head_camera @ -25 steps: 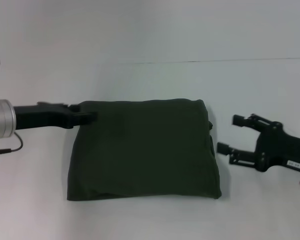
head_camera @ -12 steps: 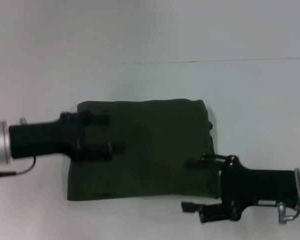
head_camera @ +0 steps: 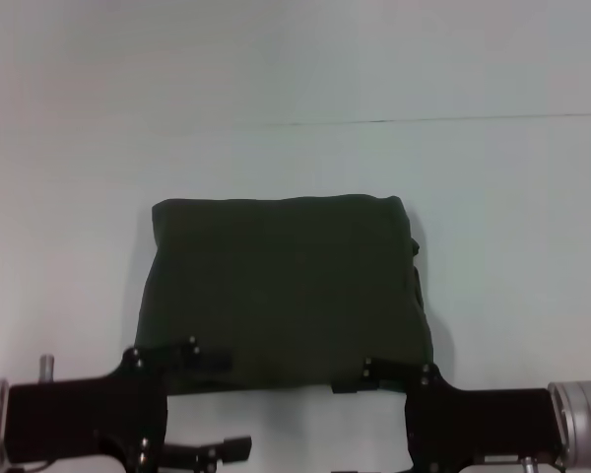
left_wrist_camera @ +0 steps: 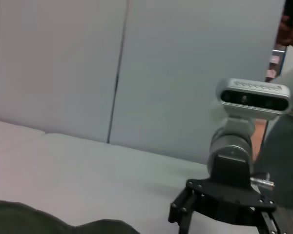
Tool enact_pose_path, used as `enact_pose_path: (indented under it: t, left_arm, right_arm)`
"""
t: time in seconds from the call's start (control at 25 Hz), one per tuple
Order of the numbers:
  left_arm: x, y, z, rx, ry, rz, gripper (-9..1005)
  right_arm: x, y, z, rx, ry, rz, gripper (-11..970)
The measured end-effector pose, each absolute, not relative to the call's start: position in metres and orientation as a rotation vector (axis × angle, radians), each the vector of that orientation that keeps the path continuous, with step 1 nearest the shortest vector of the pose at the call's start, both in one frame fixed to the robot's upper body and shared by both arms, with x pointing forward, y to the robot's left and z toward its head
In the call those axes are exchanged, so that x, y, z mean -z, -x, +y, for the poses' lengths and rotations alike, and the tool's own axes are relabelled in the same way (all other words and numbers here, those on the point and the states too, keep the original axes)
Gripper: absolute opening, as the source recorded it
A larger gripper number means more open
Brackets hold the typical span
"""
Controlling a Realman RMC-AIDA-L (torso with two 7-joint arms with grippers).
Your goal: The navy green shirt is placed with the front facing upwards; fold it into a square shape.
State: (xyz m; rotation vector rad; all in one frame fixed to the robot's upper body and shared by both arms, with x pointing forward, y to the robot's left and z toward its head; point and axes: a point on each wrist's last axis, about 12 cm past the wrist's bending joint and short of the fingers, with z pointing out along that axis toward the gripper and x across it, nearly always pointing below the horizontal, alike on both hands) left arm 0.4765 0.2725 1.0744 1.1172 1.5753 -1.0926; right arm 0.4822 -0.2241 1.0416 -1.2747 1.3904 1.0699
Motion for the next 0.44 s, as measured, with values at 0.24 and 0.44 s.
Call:
enact_pose_path:
  t: [0.24, 0.44]
  left_arm:
    - [-1.068, -0.465, 0.275, 1.093, -1.157, 1.566, 925]
    - [-1.066, -0.463, 0.282, 1.064, -1.158, 1.575, 925]
  right_arm:
    - [-1.041, -0.476, -0.223, -1.098, 1.265, 1.374, 915]
    - [-1.038, -0.474, -0.223, -1.108, 1.246, 1.385, 915]
